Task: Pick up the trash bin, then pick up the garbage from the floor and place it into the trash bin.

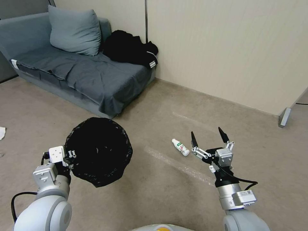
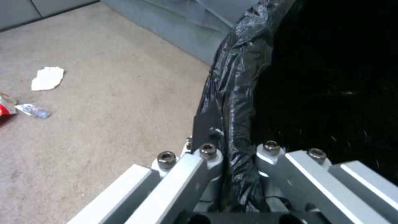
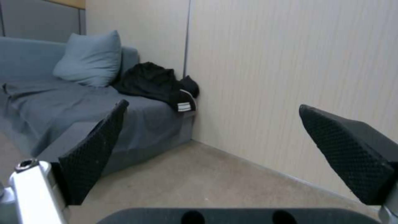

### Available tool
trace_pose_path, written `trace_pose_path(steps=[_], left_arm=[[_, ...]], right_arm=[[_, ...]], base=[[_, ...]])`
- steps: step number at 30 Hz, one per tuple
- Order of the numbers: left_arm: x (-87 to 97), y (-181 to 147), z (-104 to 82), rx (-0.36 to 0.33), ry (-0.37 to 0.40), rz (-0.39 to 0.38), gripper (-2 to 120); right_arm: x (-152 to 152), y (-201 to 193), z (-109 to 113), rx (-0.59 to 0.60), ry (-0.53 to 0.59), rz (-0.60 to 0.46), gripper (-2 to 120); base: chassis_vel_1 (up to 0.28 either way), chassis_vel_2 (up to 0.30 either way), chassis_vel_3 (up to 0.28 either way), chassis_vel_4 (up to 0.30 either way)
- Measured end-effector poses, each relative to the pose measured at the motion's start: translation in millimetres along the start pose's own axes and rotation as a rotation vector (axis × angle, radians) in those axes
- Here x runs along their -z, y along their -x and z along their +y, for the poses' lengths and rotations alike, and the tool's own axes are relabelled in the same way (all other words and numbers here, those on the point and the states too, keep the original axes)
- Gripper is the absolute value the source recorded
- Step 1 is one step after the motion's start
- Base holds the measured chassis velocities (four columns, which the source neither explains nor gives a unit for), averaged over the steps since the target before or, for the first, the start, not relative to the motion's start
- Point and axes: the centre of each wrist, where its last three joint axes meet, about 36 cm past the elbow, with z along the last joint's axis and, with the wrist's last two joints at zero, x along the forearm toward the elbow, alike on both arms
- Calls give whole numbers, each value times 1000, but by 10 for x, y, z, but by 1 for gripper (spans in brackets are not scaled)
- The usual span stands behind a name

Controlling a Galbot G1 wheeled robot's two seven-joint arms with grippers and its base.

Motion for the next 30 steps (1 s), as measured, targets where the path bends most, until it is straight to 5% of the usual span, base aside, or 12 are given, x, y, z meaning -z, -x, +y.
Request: trace_pose_path(steps=[7, 15, 20, 30], left_arm=[[-32, 120, 2, 6, 5, 6, 1], [-94, 174, 30, 18, 9, 30, 1], [-134, 191, 43, 29, 21, 45, 1], [-207, 243, 56, 46, 35, 73, 1]], right_arm=[[-54, 236, -147, -5, -37, 15, 100], [-188, 645, -344, 13, -40, 199, 100], [-576, 904, -502, 109, -42, 330, 100], [-1187, 1242, -664, 287, -97, 418, 100]], base=[[0, 0, 0, 0], [0, 0, 0, 0], [0, 0, 0, 0], [0, 0, 0, 0]])
